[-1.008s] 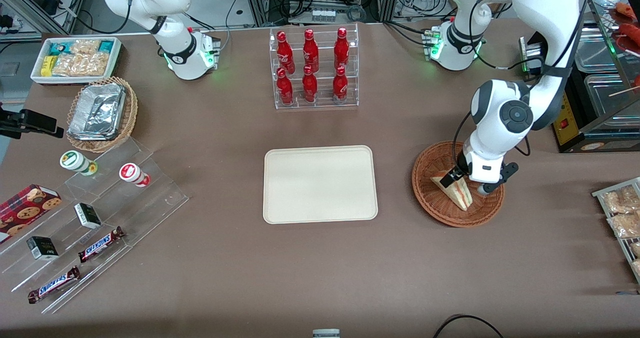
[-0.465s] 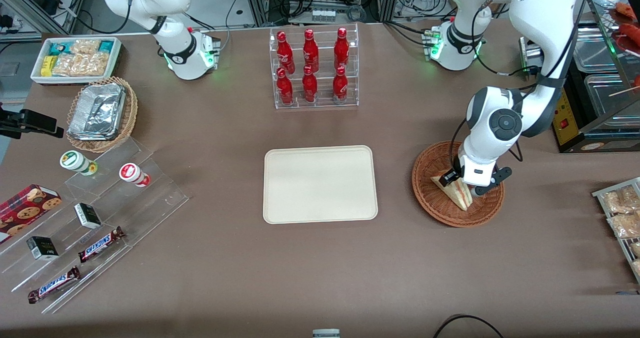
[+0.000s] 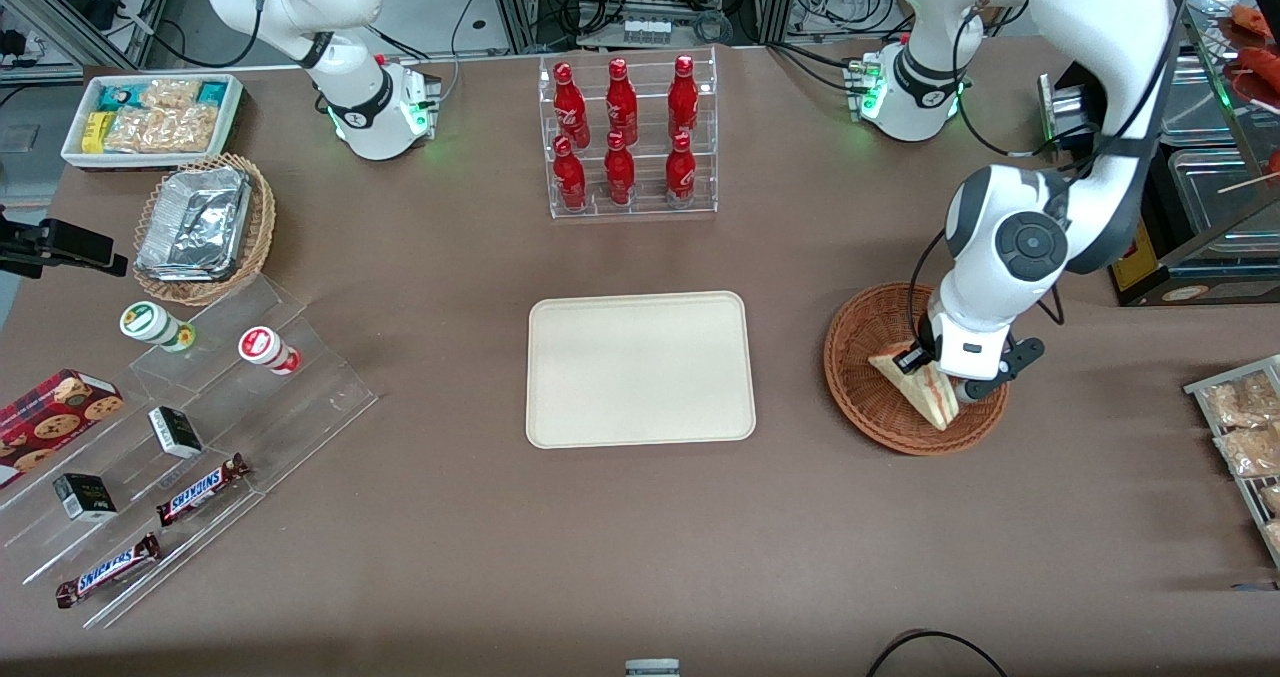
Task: Place sandwich from basket to tray
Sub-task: 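Lower the left gripper and close it on the wrapped sandwich, then lift the sandwich and carry it over the cream tray, then lower the sandwich onto the tray and open the left gripper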
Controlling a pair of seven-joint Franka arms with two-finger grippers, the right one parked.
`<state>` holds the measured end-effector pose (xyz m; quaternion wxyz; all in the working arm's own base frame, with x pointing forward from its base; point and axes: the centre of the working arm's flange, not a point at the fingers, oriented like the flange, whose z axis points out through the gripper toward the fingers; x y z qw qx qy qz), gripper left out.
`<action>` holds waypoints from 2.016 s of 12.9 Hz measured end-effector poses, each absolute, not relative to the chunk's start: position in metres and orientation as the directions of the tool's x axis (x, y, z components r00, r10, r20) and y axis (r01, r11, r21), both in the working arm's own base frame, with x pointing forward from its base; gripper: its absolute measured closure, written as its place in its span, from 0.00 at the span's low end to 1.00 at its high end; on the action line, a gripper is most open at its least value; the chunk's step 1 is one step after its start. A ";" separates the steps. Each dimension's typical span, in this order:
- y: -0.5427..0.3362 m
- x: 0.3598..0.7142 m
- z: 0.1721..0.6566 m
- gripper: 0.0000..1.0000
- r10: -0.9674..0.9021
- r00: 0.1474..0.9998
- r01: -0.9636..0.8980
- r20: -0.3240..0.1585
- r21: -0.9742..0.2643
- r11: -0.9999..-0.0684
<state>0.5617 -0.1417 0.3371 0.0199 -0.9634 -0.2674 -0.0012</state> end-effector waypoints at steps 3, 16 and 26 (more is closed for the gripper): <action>-0.193 0.573 0.426 0.83 0.462 0.887 0.463 0.019 -0.031 -0.886; -0.472 0.503 0.388 0.84 0.024 0.997 0.027 -0.067 0.048 -0.998; -0.529 0.491 0.274 0.84 -0.066 0.997 -0.064 -0.035 0.046 -0.997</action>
